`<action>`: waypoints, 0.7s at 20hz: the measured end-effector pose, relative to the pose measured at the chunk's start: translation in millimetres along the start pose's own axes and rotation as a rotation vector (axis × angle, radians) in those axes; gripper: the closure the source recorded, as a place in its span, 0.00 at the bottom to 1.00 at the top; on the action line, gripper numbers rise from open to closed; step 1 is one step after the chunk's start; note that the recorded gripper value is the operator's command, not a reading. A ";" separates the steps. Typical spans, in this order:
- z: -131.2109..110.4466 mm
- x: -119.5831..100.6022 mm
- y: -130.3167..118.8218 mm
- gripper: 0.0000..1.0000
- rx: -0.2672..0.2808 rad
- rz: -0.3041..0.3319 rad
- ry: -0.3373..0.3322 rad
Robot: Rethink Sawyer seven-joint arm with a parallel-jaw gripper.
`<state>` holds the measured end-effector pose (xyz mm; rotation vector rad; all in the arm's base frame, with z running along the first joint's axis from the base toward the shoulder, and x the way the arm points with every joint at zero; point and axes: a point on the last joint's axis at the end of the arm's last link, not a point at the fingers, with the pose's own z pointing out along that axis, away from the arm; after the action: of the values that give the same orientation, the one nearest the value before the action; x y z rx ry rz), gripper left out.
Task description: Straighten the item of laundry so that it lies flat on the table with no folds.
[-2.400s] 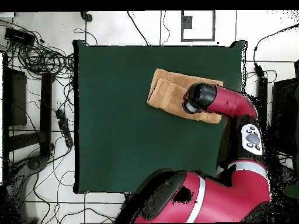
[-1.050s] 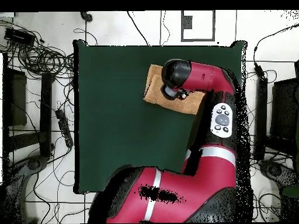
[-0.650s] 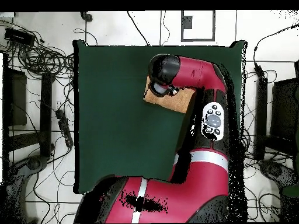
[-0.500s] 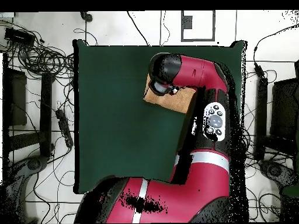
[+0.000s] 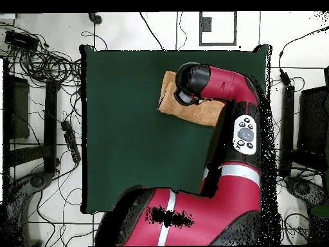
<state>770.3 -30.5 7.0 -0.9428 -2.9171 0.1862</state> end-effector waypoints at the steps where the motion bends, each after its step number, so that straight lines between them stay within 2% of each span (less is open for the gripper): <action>1: 17.3 -1.5 -3.5 0.00 -0.004 0.004 -0.012; 7: 50.6 3.5 -1.3 0.00 -0.008 -0.001 -0.023; 14: 48.2 -0.6 7.6 0.00 0.010 -0.020 -0.056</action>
<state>770.2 -29.2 -41.8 -0.9214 -2.9718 0.2293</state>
